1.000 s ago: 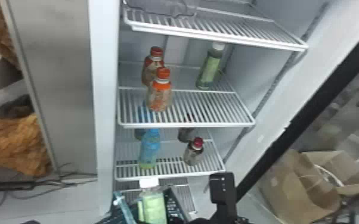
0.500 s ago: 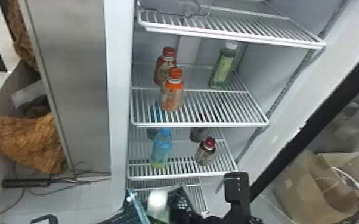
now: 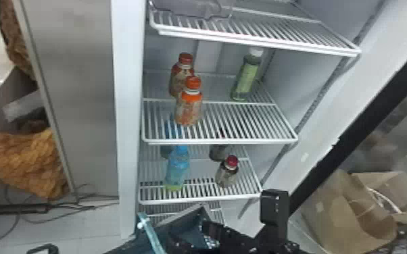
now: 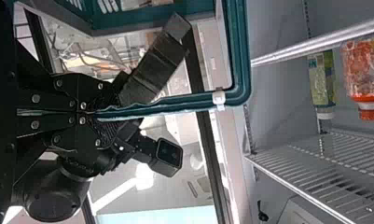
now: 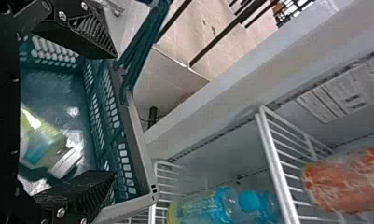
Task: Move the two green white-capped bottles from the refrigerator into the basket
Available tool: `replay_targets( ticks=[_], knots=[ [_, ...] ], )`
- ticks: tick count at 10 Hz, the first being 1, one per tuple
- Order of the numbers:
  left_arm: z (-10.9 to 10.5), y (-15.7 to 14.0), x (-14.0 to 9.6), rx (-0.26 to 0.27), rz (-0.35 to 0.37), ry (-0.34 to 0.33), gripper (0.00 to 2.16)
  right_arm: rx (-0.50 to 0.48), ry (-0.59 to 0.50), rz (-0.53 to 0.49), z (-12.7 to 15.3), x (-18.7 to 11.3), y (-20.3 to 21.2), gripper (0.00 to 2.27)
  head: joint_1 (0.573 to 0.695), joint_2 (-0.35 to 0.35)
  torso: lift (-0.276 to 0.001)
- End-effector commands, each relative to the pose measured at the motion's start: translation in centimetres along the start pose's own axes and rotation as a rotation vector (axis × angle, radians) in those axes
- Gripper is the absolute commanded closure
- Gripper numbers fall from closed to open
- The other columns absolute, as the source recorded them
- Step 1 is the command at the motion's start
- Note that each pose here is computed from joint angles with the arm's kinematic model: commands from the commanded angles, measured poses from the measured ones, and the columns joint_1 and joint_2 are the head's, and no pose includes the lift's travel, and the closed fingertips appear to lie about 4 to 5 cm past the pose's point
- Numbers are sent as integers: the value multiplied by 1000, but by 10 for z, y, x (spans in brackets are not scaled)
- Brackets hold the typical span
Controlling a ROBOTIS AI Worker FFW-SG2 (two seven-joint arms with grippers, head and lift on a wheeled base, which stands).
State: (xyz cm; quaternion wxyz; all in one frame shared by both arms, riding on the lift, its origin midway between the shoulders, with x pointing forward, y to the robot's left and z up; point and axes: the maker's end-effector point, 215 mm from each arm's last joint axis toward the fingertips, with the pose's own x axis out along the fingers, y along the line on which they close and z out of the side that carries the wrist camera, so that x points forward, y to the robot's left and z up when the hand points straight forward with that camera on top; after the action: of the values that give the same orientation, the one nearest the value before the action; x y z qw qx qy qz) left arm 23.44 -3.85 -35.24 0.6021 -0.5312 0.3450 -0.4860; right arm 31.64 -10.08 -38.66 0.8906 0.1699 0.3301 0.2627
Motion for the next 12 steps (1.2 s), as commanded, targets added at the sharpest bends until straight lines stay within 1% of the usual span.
replay_targets(
  ticks=[1, 3, 5, 6, 10, 12],
  knots=[
    [0, 0, 0, 1, 1, -1, 1204, -39, -73, 3, 23, -7, 1, 130, 695, -299, -4],
    [0, 1, -2, -2, 4, -3, 1204, -90, -202, -65, 63, -16, -15, 130, 695, -309, -4],
    [-1, 2, -2, -6, 5, -6, 1204, -119, -277, -133, 89, -23, -42, 130, 695, -334, -4],
    [-1, 1, -3, -5, 6, -7, 1204, -138, -324, -158, 105, -29, -48, 131, 695, -350, -4],
    [1, 2, -4, -6, 7, -11, 1204, -211, -542, -223, 168, -48, -64, 133, 695, -350, -4],
    [0, 3, -4, -9, 7, -11, 1204, -252, -668, -292, 199, -63, -80, 133, 695, -350, -4]
  ],
)
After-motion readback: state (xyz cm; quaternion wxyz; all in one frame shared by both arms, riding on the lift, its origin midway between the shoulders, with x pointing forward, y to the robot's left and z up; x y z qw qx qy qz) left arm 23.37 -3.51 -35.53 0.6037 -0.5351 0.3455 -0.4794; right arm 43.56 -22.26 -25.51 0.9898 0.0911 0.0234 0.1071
